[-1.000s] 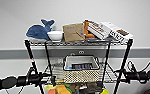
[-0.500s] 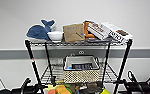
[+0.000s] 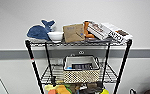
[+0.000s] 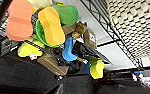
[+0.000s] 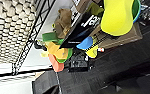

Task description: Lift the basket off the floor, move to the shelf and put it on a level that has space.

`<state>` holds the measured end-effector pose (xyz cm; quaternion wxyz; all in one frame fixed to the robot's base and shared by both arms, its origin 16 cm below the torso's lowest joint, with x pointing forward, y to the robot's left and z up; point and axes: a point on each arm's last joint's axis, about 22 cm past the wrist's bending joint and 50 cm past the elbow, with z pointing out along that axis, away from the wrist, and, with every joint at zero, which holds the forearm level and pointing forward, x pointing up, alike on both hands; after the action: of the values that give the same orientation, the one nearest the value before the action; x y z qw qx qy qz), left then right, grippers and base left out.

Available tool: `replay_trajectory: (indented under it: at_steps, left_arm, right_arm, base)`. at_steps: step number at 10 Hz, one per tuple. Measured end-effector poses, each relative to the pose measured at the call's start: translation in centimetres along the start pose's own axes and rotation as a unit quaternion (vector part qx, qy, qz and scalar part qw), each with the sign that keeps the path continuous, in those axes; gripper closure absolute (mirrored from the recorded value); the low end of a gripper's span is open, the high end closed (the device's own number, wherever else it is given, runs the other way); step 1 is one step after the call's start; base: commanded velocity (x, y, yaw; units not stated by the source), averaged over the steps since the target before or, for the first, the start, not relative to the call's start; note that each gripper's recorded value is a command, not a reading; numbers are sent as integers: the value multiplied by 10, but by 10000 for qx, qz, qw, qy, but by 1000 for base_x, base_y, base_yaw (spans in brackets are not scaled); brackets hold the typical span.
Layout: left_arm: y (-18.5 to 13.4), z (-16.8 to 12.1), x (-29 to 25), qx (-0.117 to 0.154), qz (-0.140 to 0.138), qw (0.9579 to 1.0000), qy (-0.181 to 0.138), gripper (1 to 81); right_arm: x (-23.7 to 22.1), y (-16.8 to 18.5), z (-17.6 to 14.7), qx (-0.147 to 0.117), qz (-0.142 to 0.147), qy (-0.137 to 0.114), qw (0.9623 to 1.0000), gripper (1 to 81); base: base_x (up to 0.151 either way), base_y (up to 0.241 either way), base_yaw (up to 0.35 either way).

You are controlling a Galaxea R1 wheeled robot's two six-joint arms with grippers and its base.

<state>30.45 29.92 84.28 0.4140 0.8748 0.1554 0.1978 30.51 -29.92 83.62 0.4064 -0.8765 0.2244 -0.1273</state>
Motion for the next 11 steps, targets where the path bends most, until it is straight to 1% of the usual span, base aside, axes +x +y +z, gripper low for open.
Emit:
replay_trajectory:
  at_steps: [2,3,4,5,6,7,8,10,11]
  left_arm:
    - [-47,17,-32,145,87,9999,2,10]
    - [-71,27,-41,229,139,9996,62,10]
    - [-96,35,-55,341,178,9992,55,10]
    - [-117,46,-81,405,134,9991,-14,10]
    - [-131,60,-117,415,60,9990,-165,10]
    - [-142,68,-145,429,77,9987,-269,10]
    - [-157,72,-158,516,87,9983,-269,10]
    - [-187,80,-172,728,150,9970,-213,10]
    - [-195,89,-190,765,161,9966,-266,10]
  right_arm:
    - [-38,37,20,-115,-250,-131,9995,10]
    - [-50,56,28,-182,-316,-152,9992,10]
    - [-63,76,37,-281,-347,-201,9988,10]
    - [-77,93,46,-350,-366,-246,9984,10]
    - [-89,106,53,-392,-387,-282,9981,10]
    - [-100,119,60,-436,-410,-315,9977,10]
    - [-112,139,66,-546,-404,-338,9971,10]
    - [-128,182,73,-863,-377,-348,9949,10]
    - [-140,200,80,-944,-383,-348,9942,10]
  base:
    - [0,0,0]
    - [0,0,0]
    - [0,0,0]
    - [0,0,0]
    - [0,0,0]
    - [0,0,0]
    - [0,0,0]
    - [0,0,0]
    - [0,0,0]
